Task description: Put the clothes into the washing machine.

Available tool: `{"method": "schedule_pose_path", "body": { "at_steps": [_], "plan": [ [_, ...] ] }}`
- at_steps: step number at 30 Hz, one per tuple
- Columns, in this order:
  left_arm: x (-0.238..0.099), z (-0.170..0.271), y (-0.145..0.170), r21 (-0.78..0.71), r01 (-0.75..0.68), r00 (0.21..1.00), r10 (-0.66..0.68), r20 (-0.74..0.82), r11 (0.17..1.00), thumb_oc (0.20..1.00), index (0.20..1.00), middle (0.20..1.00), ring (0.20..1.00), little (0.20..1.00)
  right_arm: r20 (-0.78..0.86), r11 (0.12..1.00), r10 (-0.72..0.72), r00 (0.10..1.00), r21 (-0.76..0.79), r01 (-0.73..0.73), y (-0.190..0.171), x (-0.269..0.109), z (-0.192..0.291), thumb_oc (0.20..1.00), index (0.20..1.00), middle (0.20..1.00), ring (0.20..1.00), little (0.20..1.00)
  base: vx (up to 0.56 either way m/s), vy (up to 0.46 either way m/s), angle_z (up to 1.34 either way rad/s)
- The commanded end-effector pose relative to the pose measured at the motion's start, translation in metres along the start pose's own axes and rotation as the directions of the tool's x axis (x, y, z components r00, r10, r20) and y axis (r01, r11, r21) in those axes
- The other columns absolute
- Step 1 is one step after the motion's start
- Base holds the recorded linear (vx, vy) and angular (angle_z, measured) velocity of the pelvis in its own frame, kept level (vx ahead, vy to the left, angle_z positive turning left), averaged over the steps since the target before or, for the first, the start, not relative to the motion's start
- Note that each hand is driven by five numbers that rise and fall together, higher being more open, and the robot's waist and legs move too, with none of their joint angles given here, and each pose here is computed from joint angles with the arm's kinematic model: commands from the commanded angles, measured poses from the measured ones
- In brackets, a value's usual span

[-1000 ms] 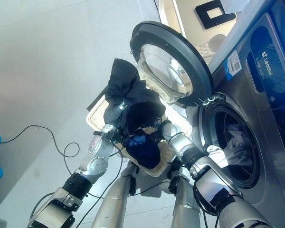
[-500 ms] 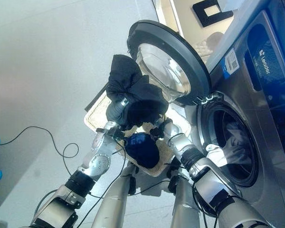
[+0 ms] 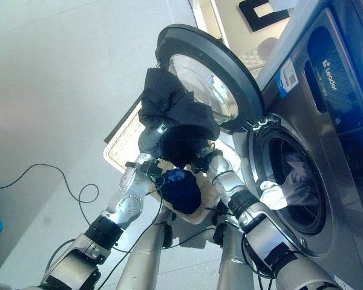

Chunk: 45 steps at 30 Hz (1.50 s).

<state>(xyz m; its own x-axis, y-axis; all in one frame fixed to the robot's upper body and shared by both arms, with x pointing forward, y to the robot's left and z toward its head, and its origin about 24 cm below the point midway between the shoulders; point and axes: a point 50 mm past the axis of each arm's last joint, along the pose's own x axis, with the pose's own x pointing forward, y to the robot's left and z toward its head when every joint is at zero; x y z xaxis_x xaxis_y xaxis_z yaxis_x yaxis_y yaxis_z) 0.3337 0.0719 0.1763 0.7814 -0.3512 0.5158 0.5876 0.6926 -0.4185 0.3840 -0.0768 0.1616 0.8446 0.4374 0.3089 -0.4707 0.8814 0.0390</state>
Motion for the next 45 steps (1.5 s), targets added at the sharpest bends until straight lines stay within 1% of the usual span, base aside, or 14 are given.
{"method": "schedule_pose_path", "body": {
  "at_steps": [1,4,11,17,19,20,21,22,23,25,28,31,40,45],
  "plan": [
    [0.006,-0.005,-0.031,0.008,0.120,0.993,-0.120,0.019,0.993,0.200,0.200,0.200,0.200,0.200,0.337,0.992,-0.001,0.942,0.122,-0.043,0.007,0.013,0.064,0.200,0.200,0.200,0.200,0.200,0.00,0.013,-0.04],
    [0.005,-0.008,-0.029,0.038,0.113,0.994,-0.114,0.005,0.993,0.200,0.200,0.200,0.200,0.200,0.365,0.979,-0.009,0.931,0.191,-0.066,0.007,0.012,0.065,0.200,0.200,0.200,0.200,0.200,0.00,0.022,-0.08],
    [0.002,-0.012,-0.027,0.143,0.141,0.990,-0.140,-0.021,0.980,0.200,0.200,0.200,0.200,0.200,0.380,0.978,0.009,0.925,0.190,-0.088,0.007,0.008,0.065,0.200,0.200,0.200,0.200,0.200,0.00,0.022,-0.09],
    [0.003,-0.006,-0.029,0.424,0.247,0.966,-0.256,-0.037,0.872,0.200,0.200,0.200,0.200,0.200,0.424,0.946,0.014,0.906,0.287,-0.149,0.004,0.003,0.065,0.200,0.200,0.200,0.200,0.200,0.00,0.034,-0.09],
    [0.004,-0.004,-0.029,0.454,0.251,0.964,-0.266,-0.032,0.855,0.260,0.260,0.260,0.260,0.260,0.427,0.944,0.018,0.904,0.291,-0.156,0.003,0.002,0.064,0.200,0.200,0.200,0.200,0.200,0.01,0.037,-0.03],
    [0.005,-0.001,-0.031,0.520,0.269,0.954,-0.297,-0.030,0.811,0.517,0.517,0.517,0.517,0.517,0.433,0.937,0.020,0.901,0.305,-0.167,0.003,0.000,0.063,0.200,0.200,0.200,0.200,0.200,0.01,0.040,-0.05],
    [0.005,0.000,-0.032,0.554,0.282,0.948,-0.316,-0.036,0.783,1.000,1.000,1.000,1.000,1.000,0.438,0.934,0.020,0.899,0.313,-0.174,0.001,-0.001,0.062,0.200,0.200,0.200,0.200,0.200,0.01,0.032,-0.04],
    [0.005,0.000,-0.032,0.554,0.282,0.948,-0.316,-0.036,0.783,1.000,1.000,1.000,1.000,1.000,0.438,0.934,0.020,0.899,0.313,-0.174,0.001,-0.001,0.062,0.200,0.200,0.200,0.200,0.200,0.02,0.051,-0.06],
    [0.005,0.005,-0.032,0.634,0.290,0.936,-0.349,-0.034,0.717,1.000,1.000,1.000,1.000,1.000,0.448,0.926,0.015,0.894,0.332,-0.181,-0.002,-0.005,0.060,0.200,0.200,0.200,0.200,0.200,0.02,0.045,-0.07],
    [0.005,0.009,-0.032,0.688,0.282,0.930,-0.366,-0.026,0.668,1.000,1.000,1.000,1.000,1.000,0.467,0.910,-0.010,0.884,0.370,-0.185,-0.007,-0.009,0.059,0.200,0.200,0.200,0.200,0.200,0.02,0.040,-0.09],
    [0.004,0.011,-0.030,0.716,0.278,0.926,-0.376,-0.024,0.640,1.000,1.000,1.000,1.000,1.000,0.476,0.902,-0.024,0.879,0.390,-0.186,-0.011,-0.012,0.057,0.200,0.200,0.200,0.200,0.200,0.01,0.014,-0.11],
    [0.002,0.016,-0.028,0.829,0.233,0.913,-0.408,-0.006,0.509,1.000,1.000,1.000,1.000,1.000,0.489,0.883,-0.113,0.865,0.448,-0.138,-0.025,-0.025,0.049,0.200,0.200,0.200,0.200,0.200,0.02,0.042,-0.12],
    [-0.006,0.015,-0.021,0.893,0.181,0.906,-0.423,0.011,0.411,1.000,1.000,1.000,1.000,1.000,0.477,0.862,-0.236,0.846,0.506,-0.045,-0.050,-0.046,0.033,0.200,0.200,0.200,0.200,0.200,0.01,0.048,-0.13],
    [-0.008,0.012,-0.016,0.911,0.167,0.910,-0.415,0.005,0.377,1.000,1.000,1.000,1.000,1.000,0.469,0.805,-0.316,0.825,0.592,-0.028,-0.065,-0.057,0.021,0.200,0.200,0.200,0.200,0.200,0.00,0.027,-0.12]
  ]
}}
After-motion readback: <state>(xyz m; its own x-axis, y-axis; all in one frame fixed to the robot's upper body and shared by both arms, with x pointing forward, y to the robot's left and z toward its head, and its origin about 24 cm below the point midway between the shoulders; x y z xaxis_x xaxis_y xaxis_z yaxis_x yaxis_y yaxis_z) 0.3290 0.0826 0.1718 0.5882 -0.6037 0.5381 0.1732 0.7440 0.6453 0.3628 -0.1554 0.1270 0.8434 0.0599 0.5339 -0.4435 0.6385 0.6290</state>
